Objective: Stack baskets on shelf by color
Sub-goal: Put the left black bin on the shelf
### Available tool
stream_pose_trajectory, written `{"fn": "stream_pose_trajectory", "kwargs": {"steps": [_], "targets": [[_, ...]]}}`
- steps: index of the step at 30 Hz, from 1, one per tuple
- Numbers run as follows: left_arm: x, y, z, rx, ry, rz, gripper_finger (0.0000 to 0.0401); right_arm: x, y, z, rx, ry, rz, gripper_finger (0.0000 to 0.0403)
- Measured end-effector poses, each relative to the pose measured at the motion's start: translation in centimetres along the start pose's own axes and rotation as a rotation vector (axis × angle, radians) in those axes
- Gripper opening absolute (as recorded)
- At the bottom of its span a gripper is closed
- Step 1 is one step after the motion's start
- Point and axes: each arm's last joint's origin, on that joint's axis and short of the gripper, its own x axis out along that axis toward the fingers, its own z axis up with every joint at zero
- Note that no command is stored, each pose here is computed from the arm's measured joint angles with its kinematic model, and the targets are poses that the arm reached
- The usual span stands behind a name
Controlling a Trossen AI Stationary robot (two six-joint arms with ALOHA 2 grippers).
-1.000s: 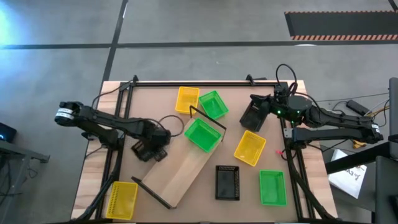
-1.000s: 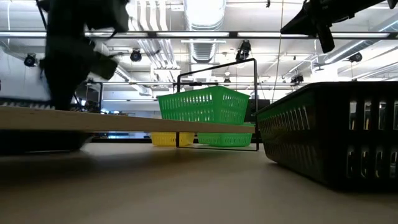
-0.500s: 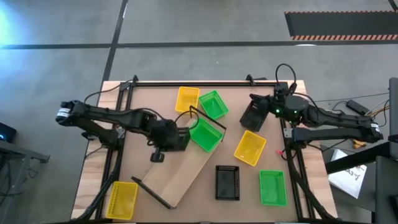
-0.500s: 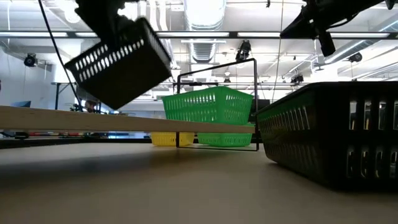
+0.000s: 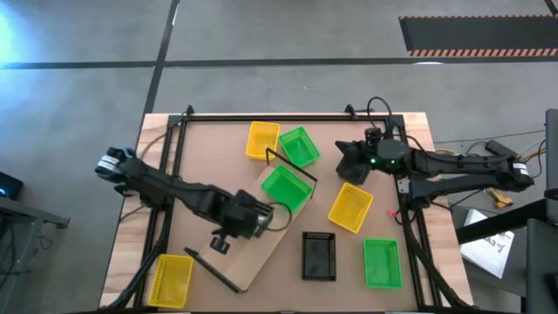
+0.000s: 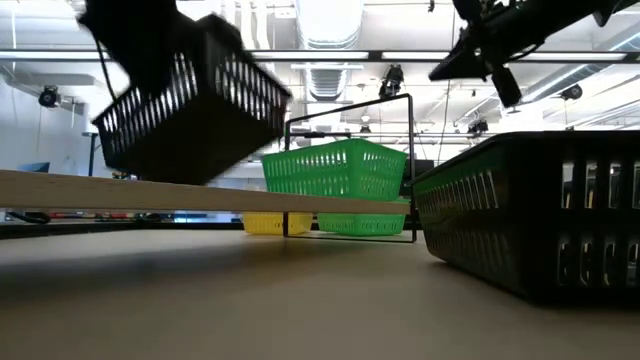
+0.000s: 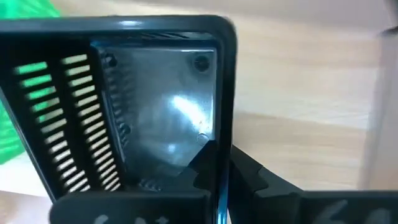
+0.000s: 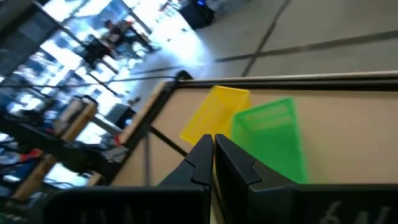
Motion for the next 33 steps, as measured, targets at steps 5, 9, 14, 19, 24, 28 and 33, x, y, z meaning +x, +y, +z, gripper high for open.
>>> {"fn": "stream_pose_trajectory", "kwargs": {"steps": [5,9,14,19,24,28,33], "targets": [[3.6,0.1,0.8,0.024,0.114,0.032,0.0000,-0.5,0.8,0.3,0.000,-0.030,0.074,0.0009],[4.6,0.2,2.0,0.076,0.127,0.040,0.0000,-1.3,0.9,0.8,0.017,-0.051,0.107,0.0009],[4.6,0.2,3.4,0.167,0.085,0.046,0.0000,-2.4,1.0,1.5,0.037,-0.070,0.154,0.0009],[4.8,0.3,3.8,0.186,0.052,0.051,0.0000,-3.3,0.9,2.0,0.042,-0.086,0.191,0.0009],[5.6,0.3,3.8,0.200,0.076,0.045,0.0000,-3.9,0.9,2.3,0.022,-0.087,0.226,0.0009],[6.1,0.3,3.9,0.236,0.088,0.043,0.0000,-4.1,1.0,2.3,0.018,-0.074,0.249,0.0009],[6.4,0.3,3.8,0.235,0.099,0.044,0.0000,-4.1,1.0,2.3,0.014,-0.058,0.268,0.0009]]}}
